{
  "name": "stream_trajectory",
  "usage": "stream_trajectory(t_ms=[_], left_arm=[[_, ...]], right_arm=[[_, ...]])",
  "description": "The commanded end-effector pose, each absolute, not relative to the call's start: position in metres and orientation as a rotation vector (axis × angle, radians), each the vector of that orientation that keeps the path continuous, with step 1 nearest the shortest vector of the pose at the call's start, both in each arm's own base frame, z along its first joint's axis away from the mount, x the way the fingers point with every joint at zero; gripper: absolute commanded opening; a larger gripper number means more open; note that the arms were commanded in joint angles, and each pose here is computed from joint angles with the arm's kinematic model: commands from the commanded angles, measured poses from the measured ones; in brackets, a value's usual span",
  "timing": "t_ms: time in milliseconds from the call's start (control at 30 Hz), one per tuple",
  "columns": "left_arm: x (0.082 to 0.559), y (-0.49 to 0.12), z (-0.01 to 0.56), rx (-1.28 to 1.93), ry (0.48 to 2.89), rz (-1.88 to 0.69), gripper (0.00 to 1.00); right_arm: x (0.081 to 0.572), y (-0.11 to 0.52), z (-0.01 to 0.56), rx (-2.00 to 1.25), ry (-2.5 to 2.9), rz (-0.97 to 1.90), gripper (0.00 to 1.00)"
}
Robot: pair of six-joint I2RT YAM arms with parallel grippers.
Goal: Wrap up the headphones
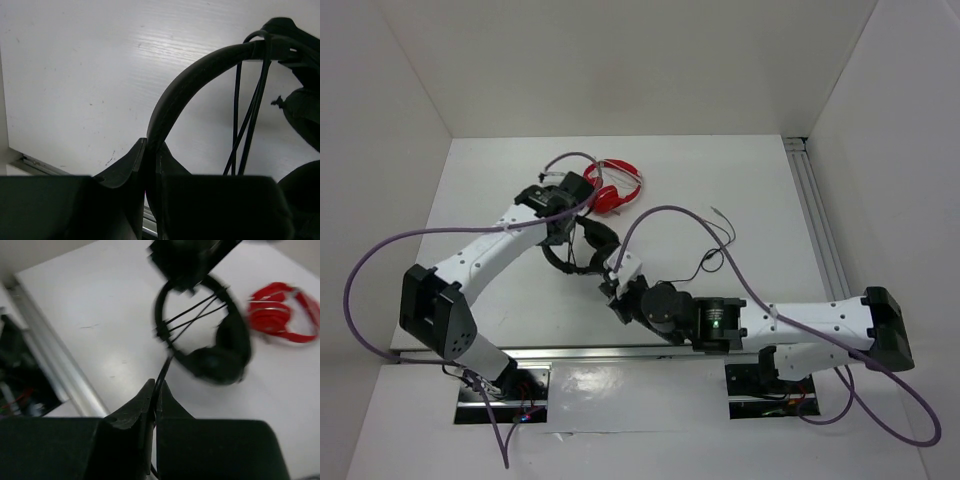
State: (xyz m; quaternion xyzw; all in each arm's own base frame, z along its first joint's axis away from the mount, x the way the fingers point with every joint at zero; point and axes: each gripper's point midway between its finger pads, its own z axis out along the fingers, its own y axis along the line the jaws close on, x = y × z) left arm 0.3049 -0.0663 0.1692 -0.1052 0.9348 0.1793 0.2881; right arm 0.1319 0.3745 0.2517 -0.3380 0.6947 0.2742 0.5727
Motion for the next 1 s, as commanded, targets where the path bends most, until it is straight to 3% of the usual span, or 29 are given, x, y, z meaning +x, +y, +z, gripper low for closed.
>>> stream_trajectory(t_ms=[0, 233, 567, 700, 967], left_arm=[[0.303, -0.099, 0.167, -0.038, 2.478, 0.444, 0.0], [0.258, -0.138, 0.17, 0.265, 2.453, 0.265, 0.0], [0.18, -0.201, 0.223, 0.663, 2.297, -0.278, 0.0], [0.174, -0.196, 0.263, 0.596, 2.229, -0.358, 0.0], [0.172, -0.192, 0.346, 0.455, 2.128, -0.477, 0.0]], right_arm=[[0.183, 0.329, 0.272, -0.781, 1.638, 0.312, 0.0], [0.273, 0.251, 0.301, -0.571, 1.665, 0.092, 0.0], [0.326, 0.215, 0.29, -0.49, 1.696, 0.128, 0.0], [0.33, 0.231, 0.278, -0.578, 1.693, 0.32, 0.0], [0.296, 0.305, 0.251, -0.783, 1.655, 0.919, 0.11]])
